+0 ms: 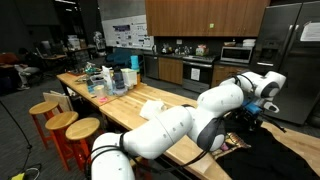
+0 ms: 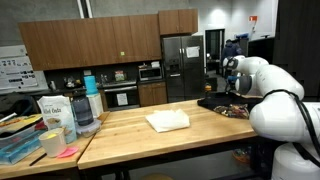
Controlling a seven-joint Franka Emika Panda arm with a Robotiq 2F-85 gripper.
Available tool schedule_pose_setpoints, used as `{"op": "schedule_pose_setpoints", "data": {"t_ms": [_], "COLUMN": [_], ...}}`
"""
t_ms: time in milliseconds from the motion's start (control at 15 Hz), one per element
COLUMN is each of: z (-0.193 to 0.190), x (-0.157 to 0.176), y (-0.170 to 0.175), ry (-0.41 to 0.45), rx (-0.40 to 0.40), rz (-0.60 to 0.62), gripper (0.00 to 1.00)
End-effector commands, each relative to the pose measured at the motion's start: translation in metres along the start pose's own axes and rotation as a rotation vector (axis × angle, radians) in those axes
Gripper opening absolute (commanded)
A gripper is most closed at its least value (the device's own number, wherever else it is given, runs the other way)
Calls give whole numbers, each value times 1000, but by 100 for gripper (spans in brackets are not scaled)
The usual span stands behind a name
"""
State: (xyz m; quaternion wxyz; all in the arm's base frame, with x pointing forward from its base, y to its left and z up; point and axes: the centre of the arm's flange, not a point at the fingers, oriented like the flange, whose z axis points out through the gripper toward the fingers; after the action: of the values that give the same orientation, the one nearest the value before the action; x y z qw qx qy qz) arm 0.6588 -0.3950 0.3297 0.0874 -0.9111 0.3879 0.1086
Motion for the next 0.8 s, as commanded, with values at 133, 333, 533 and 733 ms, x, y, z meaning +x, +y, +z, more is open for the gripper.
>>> {"op": "schedule_pose_setpoints", "data": {"t_ms": [133,333,533,733], "z": [43,53,31,0], "x": [-92,-133,-173,-172], "y": [-109,-154,-163,-169], "ry": [-143,-136,3,138], "rx": [-255,-286,-213,-109], "rz": [51,63,57,74], "gripper": [100,100,100,100]}}
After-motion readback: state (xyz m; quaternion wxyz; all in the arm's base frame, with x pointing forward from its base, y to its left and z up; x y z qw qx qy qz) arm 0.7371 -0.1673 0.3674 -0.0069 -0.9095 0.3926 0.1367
